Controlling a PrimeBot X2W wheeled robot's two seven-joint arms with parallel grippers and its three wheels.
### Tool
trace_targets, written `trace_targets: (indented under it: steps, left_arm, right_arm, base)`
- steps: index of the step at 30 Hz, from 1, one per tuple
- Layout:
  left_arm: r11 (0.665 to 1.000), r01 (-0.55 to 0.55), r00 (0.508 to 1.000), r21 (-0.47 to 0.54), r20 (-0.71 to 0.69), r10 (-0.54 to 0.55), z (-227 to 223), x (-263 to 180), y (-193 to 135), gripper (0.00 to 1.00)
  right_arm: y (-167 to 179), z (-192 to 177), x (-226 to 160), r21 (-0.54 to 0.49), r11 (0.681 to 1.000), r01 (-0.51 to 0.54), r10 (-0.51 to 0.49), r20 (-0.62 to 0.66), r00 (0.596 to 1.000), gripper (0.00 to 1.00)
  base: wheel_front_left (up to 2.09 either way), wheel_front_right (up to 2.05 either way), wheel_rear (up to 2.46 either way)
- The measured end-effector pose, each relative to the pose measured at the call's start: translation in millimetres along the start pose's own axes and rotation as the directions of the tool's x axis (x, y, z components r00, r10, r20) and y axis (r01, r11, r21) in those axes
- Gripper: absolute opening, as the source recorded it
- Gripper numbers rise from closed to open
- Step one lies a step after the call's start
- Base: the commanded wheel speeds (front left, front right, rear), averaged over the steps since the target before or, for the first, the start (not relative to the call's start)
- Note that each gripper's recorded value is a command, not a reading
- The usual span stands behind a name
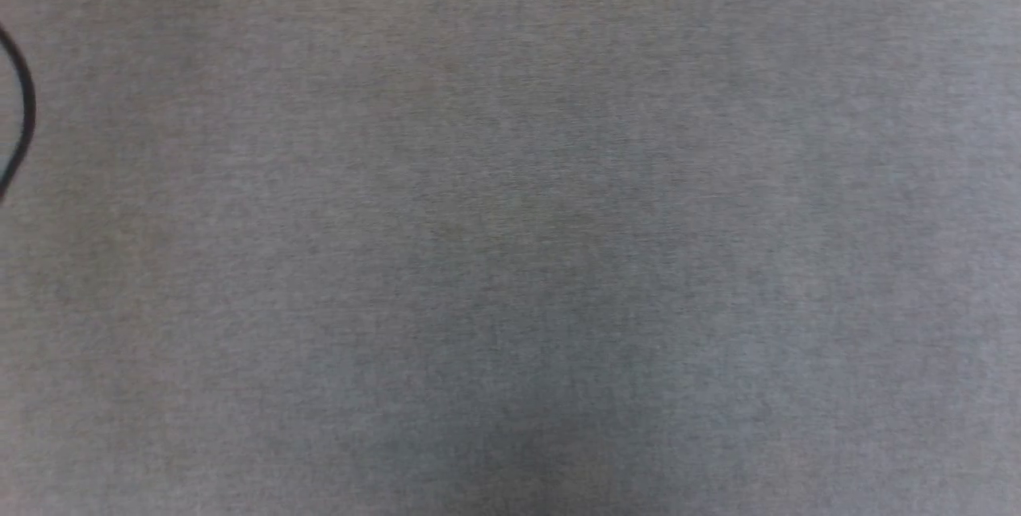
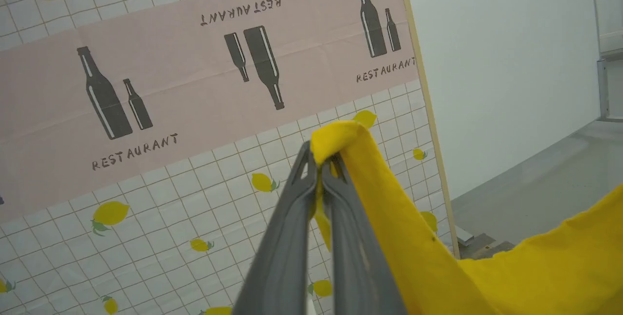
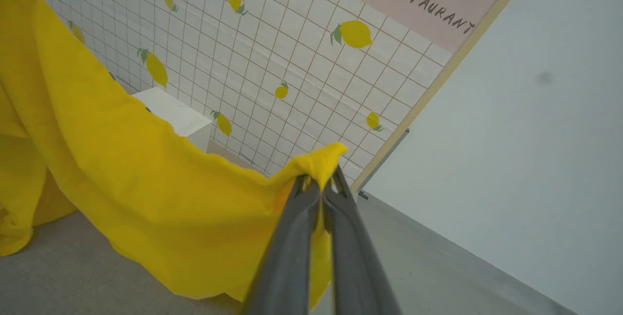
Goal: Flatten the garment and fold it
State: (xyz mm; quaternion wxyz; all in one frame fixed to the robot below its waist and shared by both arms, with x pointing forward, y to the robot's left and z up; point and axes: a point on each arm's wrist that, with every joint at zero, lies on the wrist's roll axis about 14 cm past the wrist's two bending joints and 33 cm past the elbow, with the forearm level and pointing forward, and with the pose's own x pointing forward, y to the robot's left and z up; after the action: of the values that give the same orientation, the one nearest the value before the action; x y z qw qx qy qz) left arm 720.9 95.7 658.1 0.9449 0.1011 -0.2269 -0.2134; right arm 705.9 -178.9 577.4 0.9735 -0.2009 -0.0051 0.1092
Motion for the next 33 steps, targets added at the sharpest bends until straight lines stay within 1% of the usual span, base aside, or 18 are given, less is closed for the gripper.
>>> trace_targets:
  steps: [4,8,10,14,18,21,25,28,32,33]
  left_arm:
    - [0.998,0.055,0.998,-0.014,-0.042,-0.056,-11,-25,-12,0.00]
    - [0.992,0.109,0.990,-0.068,-0.082,-0.115,-10,-53,-26,0.00]
    - [0.984,0.132,0.984,-0.116,-0.106,-0.145,-9,-74,-36,0.00]
    - [0.973,0.140,0.972,-0.185,-0.163,-0.171,-6,-119,-54,0.00]
    - [0.961,0.123,0.959,-0.247,-0.220,-0.179,0,-162,-73,0.00]
    - [0.947,0.104,0.938,-0.304,-0.286,-0.195,0,-197,-93,0.00]
    - [0.924,0.064,0.880,-0.378,-0.415,-0.231,-12,-250,-121,0.00]
    - [0.910,0.006,0.817,-0.414,-0.523,-0.243,-26,-288,-135,0.00]
    - [0.886,-0.091,0.694,-0.454,-0.667,-0.271,-45,-343,-151,0.00]
    - [0.880,-0.112,0.654,-0.461,-0.701,-0.284,-49,-358,-156,0.00]
  right_arm:
    - [20,-10,-14,0.019,0.997,-0.075,0.075,0.003,0.997,0.00]
    - [19,-16,-39,0.044,0.993,-0.112,0.112,0.000,0.994,0.00]
    - [16,-23,-57,0.069,0.990,-0.122,0.123,-0.016,0.992,0.00]
    - [15,-45,-97,0.135,0.983,-0.120,0.131,-0.075,0.989,0.00]
    - [24,-70,-140,0.201,0.973,-0.112,0.143,-0.144,0.979,0.00]
    - [32,-83,-172,0.243,0.965,-0.096,0.145,-0.190,0.971,0.00]
    - [45,-94,-209,0.304,0.950,-0.069,0.145,-0.236,0.961,0.00]
    - [61,-111,-239,0.349,0.936,-0.050,0.164,-0.308,0.937,0.00]
    - [78,-135,-280,0.380,0.925,-0.031,0.202,-0.418,0.886,0.00]
    - [82,-141,-291,0.385,0.922,-0.029,0.213,-0.446,0.869,0.00]
  base:
    - [0.00,0.00,0.00]
    - [0.00,0.00,0.00]
    - [0.00,0.00,0.00]
    - [0.00,0.00,0.00]
    - [0.00,0.00,0.00]
    - [0.00,0.00,0.00]
    - [0.00,0.00,0.00]
    - [0.00,0.00,0.00]
    - [0.00,0.00,0.00]
    - [0.00,0.00,0.00]
